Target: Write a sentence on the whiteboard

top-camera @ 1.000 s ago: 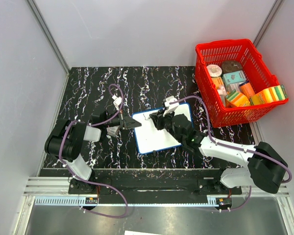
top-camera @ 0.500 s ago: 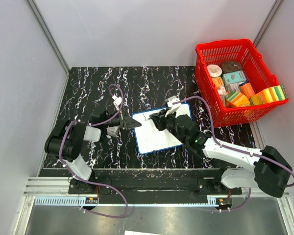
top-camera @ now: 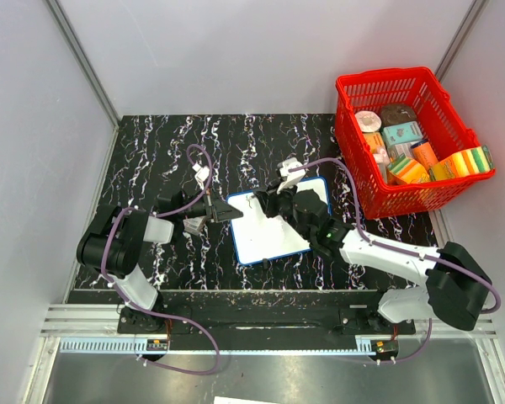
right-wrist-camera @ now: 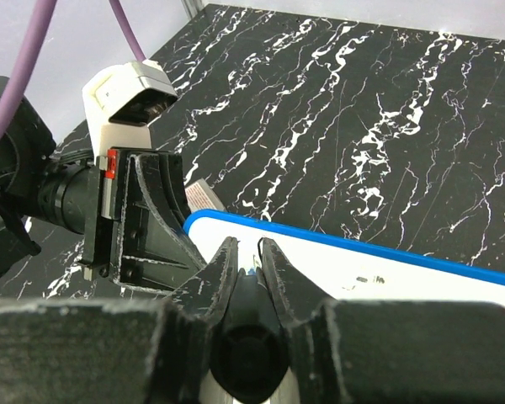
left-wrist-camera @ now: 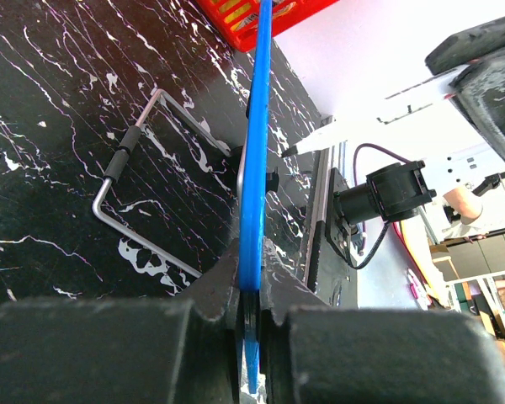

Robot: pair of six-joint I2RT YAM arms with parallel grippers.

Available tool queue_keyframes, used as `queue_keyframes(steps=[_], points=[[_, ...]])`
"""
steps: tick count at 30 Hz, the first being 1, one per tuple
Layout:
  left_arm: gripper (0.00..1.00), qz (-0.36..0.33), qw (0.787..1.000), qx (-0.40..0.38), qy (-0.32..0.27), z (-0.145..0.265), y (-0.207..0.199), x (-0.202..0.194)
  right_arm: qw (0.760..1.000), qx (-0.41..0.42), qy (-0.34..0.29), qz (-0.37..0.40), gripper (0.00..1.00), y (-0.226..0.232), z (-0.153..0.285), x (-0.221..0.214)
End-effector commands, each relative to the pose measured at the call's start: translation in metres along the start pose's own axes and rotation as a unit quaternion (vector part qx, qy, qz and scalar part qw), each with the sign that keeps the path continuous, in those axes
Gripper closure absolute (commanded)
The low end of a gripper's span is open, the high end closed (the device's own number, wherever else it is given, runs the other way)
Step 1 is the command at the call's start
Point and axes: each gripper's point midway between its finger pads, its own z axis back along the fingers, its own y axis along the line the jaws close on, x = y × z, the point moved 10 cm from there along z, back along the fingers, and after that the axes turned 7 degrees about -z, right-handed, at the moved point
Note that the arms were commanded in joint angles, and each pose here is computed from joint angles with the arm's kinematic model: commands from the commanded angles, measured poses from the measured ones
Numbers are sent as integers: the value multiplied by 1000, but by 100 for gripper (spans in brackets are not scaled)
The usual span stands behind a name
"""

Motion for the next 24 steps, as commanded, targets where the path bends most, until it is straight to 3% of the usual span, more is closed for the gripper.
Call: queue_keyframes(steps=[1, 24], points=[[100, -51, 999, 9, -12, -2, 4, 6, 1000, -8, -21, 2, 100, 3, -5, 12], [100, -50, 999, 9, -11, -2, 4, 6, 999, -35, 4, 0, 100, -10, -5, -8]])
